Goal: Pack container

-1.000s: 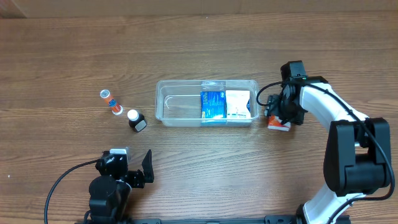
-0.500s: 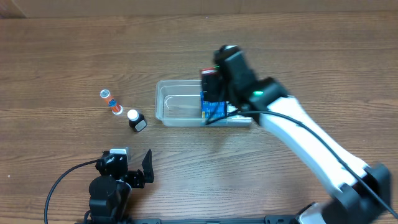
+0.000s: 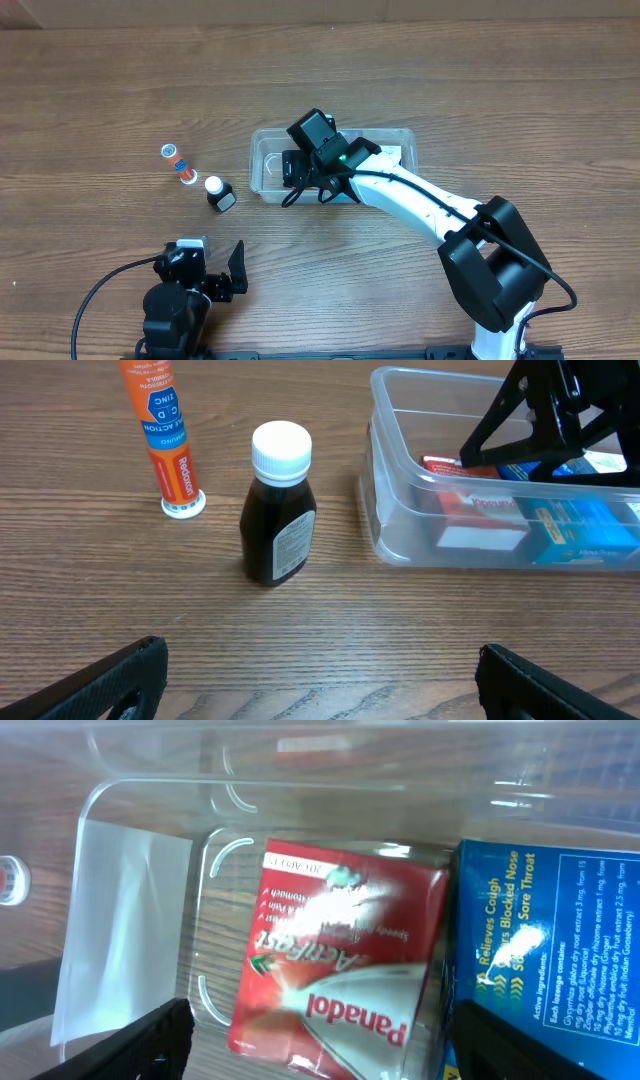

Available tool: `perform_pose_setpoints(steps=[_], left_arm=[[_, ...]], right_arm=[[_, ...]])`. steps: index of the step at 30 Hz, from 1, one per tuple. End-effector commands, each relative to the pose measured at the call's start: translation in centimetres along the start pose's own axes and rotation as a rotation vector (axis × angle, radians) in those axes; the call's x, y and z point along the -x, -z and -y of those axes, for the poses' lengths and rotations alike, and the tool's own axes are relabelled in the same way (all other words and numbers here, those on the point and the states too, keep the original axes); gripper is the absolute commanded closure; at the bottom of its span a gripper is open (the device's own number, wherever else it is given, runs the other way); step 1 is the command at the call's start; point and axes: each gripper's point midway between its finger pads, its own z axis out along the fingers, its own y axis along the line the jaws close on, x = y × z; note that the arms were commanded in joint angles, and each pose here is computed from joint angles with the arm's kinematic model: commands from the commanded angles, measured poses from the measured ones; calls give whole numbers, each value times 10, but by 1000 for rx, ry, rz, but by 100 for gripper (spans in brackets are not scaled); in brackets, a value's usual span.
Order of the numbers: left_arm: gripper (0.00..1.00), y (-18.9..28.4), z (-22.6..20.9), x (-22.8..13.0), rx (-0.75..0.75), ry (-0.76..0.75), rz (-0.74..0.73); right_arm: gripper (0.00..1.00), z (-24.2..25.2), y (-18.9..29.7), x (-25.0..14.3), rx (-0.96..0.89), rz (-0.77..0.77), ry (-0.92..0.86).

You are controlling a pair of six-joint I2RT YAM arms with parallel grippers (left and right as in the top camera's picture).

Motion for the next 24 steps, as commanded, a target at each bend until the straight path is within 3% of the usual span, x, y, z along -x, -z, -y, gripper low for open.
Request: perform_pose_setpoints(steps=[1, 3, 7, 10, 13, 14, 18, 19, 21, 24], left_arm=[[0, 0, 2, 1, -8, -21, 7], [0, 0, 2, 1, -8, -21, 7], [0, 0, 2, 1, -8, -21, 7], [0, 0, 2, 1, -9, -21, 7], [0, 0, 2, 1, -8, -21, 7], [0, 0, 2, 1, -9, -21, 7], [0, 0, -2, 8, 15, -35, 39], [0, 1, -4, 21, 29, -29, 90], [0, 1, 19, 13, -109, 61, 48], [0, 3, 19, 17, -106, 110, 60]], right_arm=[[15, 0, 3, 4, 2, 9, 4], [16, -5, 24, 19, 7, 70, 71], [14, 7, 152, 49, -38, 210, 96], [12, 49, 235, 53, -43, 296, -44], [0, 122, 302, 64, -111, 431, -219], [0, 151, 317, 67, -153, 468, -291], [0, 209, 321, 57, -216, 420, -457], [0, 212, 319, 56, -214, 405, -468], [1, 215, 312, 48, -230, 358, -477], [0, 216, 309, 46, -235, 341, -479]])
